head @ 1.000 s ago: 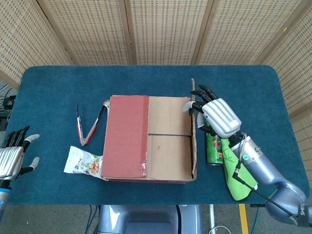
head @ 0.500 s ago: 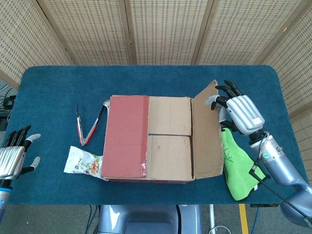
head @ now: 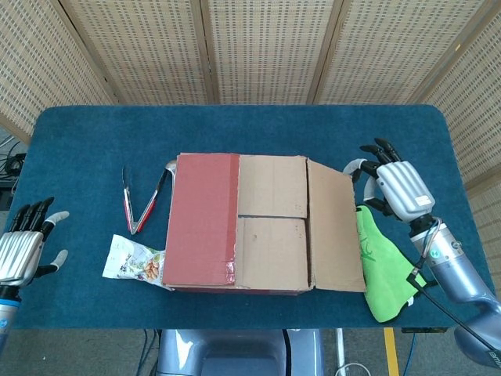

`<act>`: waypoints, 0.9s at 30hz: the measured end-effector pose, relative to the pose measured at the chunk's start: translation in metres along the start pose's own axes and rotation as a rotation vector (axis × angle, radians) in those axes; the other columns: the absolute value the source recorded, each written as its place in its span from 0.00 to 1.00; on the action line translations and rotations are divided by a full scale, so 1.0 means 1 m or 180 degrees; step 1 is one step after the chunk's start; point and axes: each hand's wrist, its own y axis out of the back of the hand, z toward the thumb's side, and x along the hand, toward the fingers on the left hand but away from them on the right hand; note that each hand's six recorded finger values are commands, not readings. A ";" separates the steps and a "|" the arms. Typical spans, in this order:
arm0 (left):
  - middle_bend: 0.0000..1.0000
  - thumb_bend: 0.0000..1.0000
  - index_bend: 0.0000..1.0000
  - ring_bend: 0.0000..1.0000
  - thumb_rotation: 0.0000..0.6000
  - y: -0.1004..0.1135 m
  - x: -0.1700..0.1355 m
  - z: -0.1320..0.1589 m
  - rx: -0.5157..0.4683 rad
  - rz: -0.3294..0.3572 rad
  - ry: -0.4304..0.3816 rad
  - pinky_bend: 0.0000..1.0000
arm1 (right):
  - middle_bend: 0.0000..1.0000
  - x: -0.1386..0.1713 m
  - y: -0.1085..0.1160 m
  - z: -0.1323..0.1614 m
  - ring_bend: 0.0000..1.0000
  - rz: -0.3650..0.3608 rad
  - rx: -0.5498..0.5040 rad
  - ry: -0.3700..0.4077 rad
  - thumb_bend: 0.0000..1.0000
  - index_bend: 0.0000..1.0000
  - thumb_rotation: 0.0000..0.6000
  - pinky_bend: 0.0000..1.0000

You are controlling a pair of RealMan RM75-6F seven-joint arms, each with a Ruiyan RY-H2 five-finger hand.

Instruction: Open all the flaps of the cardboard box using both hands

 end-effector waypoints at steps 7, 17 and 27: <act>0.00 0.24 0.17 0.00 1.00 0.014 0.007 0.011 0.0064 0.0065 -0.0204 0.00 | 0.23 0.010 -0.001 -0.005 0.05 -0.0094 0.0037 -0.0036 0.86 0.23 1.00 0.00; 0.00 0.30 0.17 0.00 1.00 0.032 0.021 0.040 0.0207 0.0155 -0.0723 0.00 | 0.19 0.032 -0.006 -0.008 0.01 -0.0373 0.0274 -0.0170 0.85 0.22 1.00 0.00; 0.00 0.42 0.17 0.00 1.00 0.036 0.039 0.089 0.0317 -0.0102 -0.1489 0.00 | 0.19 0.052 -0.026 -0.013 0.00 -0.0455 0.0361 -0.0333 0.85 0.22 1.00 0.00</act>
